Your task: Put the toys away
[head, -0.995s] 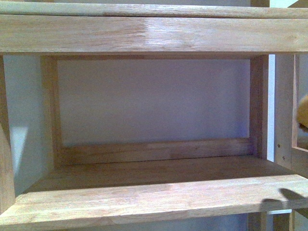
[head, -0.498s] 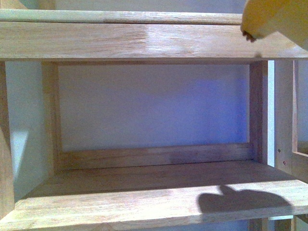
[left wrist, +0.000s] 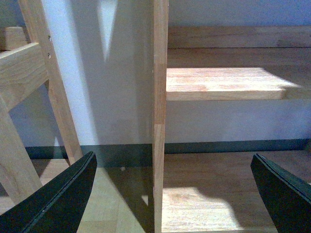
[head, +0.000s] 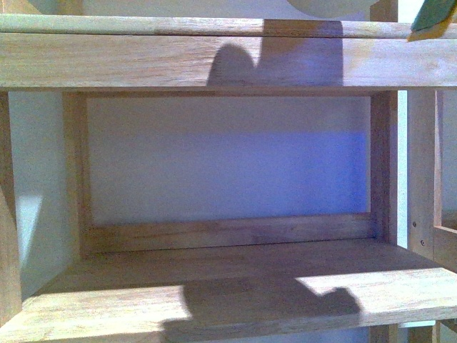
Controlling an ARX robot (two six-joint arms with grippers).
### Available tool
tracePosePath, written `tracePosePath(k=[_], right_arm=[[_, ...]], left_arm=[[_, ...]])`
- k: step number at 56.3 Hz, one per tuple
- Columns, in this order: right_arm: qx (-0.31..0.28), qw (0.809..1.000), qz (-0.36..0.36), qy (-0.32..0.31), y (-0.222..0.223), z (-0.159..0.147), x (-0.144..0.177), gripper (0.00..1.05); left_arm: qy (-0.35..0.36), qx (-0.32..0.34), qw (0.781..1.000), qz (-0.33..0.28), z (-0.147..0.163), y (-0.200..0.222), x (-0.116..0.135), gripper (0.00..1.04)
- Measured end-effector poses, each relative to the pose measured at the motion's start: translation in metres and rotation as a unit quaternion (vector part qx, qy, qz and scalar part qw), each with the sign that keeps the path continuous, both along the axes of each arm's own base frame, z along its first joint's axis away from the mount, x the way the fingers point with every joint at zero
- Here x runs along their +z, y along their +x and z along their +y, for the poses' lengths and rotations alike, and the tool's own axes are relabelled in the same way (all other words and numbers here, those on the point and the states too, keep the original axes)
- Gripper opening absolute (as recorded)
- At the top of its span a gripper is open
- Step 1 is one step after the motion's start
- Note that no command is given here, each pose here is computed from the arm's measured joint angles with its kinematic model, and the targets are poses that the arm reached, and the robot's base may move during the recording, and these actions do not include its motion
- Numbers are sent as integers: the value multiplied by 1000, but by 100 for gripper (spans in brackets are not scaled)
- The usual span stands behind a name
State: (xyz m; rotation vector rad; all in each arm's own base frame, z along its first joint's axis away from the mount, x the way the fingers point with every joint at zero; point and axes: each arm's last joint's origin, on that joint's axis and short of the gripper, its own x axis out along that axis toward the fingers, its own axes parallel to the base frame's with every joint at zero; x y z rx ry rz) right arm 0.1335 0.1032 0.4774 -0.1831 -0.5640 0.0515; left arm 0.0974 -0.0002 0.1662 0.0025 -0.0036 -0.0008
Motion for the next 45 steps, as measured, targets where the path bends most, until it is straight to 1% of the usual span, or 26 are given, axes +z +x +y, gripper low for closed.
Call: tracePosePath(k=[19, 34, 45], right_arm=[[18, 1000, -7, -19, 32, 12, 19, 6], [37, 998, -15, -42, 60, 28, 42, 6], [39, 998, -21, -53, 82, 31, 57, 6]], left_arm=[[0, 0, 1000, 0, 0, 0, 0, 99], [0, 0, 1000, 0, 0, 0, 0, 98], [0, 0, 1000, 0, 0, 0, 0, 99]])
